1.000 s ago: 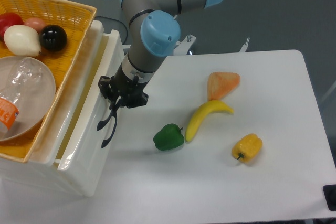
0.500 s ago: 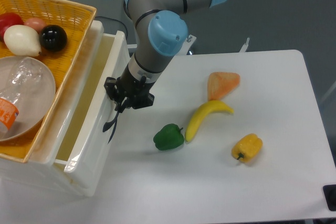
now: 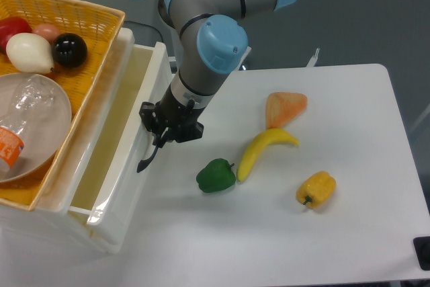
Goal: Slide the top white drawer open
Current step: 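Pull the upper drawer outward by its handle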
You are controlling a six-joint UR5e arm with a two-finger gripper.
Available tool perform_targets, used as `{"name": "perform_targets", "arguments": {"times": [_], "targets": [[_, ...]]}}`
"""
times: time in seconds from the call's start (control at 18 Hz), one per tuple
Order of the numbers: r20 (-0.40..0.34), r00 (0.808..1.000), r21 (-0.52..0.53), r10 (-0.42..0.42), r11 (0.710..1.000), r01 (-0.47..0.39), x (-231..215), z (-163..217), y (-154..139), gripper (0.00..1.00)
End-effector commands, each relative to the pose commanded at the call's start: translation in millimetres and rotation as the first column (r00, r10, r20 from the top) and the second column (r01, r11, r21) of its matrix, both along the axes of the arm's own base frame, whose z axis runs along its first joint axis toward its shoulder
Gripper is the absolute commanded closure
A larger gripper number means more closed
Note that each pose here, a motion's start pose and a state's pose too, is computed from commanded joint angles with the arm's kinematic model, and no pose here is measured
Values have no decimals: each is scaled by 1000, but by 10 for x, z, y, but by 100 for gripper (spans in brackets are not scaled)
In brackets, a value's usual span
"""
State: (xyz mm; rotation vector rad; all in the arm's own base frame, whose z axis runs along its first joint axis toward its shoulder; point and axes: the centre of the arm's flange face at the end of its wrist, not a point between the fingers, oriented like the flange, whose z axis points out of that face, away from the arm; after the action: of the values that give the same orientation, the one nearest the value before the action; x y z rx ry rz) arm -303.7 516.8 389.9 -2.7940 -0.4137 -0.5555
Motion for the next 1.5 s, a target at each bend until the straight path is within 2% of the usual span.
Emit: {"name": "perform_targets", "arguments": {"times": [1.5], "targets": [[-23,1000,18,13,1000,-12,-361,-98,-113,82]]}}
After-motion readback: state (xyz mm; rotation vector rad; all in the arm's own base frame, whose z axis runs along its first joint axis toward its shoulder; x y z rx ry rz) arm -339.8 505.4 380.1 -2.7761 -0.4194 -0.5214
